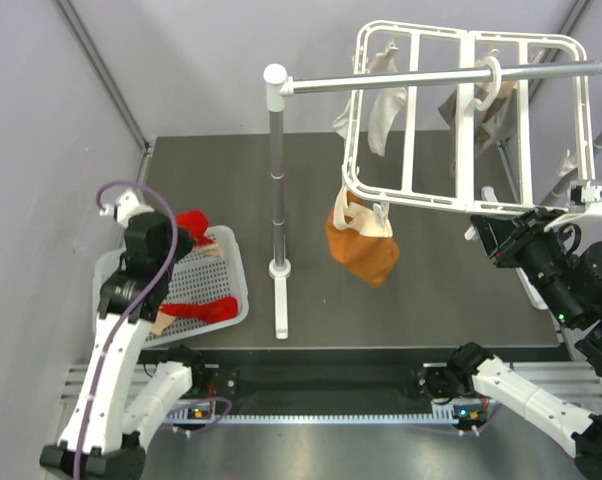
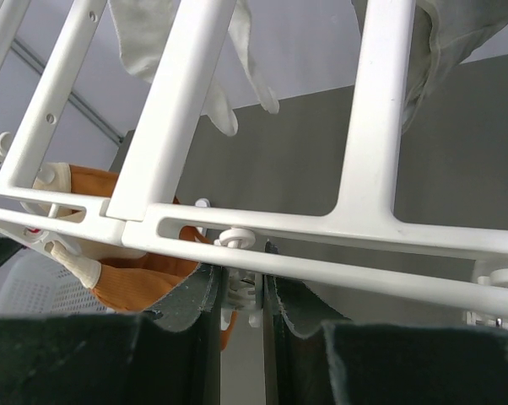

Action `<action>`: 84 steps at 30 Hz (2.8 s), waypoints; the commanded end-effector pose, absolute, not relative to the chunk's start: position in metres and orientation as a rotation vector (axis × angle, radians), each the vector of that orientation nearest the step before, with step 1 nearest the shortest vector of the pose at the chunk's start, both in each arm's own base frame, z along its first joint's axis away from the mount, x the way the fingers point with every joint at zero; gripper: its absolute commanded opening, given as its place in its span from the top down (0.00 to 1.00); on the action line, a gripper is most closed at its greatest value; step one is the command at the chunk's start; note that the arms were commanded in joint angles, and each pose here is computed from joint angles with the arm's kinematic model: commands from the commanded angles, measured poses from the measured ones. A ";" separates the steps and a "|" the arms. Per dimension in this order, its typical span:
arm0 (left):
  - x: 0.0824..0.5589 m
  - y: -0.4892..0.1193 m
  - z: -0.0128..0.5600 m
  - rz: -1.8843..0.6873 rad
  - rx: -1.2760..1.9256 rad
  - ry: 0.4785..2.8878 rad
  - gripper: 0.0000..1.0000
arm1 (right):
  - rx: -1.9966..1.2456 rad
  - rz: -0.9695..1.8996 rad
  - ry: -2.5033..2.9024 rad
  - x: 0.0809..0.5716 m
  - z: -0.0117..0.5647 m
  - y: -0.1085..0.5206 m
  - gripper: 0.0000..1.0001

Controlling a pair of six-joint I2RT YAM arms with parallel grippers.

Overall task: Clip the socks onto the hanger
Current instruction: Clamp the sock onto the hanger.

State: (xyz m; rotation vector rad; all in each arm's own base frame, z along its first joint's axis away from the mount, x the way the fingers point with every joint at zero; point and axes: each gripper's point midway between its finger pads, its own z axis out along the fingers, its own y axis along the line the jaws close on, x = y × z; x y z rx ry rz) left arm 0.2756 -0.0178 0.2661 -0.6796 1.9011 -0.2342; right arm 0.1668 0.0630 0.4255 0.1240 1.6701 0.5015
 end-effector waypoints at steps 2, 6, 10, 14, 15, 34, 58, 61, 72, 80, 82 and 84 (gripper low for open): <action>0.222 0.009 0.238 -0.180 -0.946 1.850 1.00 | 0.090 0.493 1.699 0.167 0.417 0.067 1.00; 0.189 0.018 0.240 -0.203 -1.020 1.783 0.25 | 0.086 0.485 1.691 0.166 0.419 0.064 1.00; 0.180 0.017 0.258 -0.224 -0.988 1.768 0.01 | 0.086 0.486 1.688 0.166 0.420 0.064 1.00; 0.203 0.008 0.273 -0.214 -0.828 1.800 0.07 | 0.079 0.500 1.692 0.166 0.419 0.068 1.00; 0.207 0.007 0.267 -0.198 -0.831 1.835 0.08 | 0.076 0.503 1.688 0.165 0.420 0.067 1.00; 0.210 -0.007 0.065 0.061 -1.470 2.210 0.35 | 0.085 0.524 1.677 0.158 0.421 0.064 1.00; 0.216 0.009 0.086 0.055 -1.394 2.120 1.00 | 0.076 0.527 1.700 0.161 0.417 0.070 1.00; 0.224 0.012 0.133 -0.021 -1.272 2.042 1.00 | 0.079 0.522 1.702 0.163 0.416 0.070 1.00; 0.216 -0.129 0.314 -1.094 -0.267 1.689 1.00 | 0.070 0.524 1.719 0.163 0.410 0.072 1.00; 0.148 -0.184 0.374 -1.591 0.238 1.500 1.00 | 0.056 0.534 1.722 0.166 0.409 0.077 1.00; 0.136 -0.189 0.386 -1.655 0.302 1.459 1.00 | 0.056 0.534 1.719 0.166 0.410 0.078 1.00; 0.131 -0.193 0.398 -1.669 0.311 1.420 1.00 | 0.052 0.538 1.720 0.167 0.409 0.079 1.00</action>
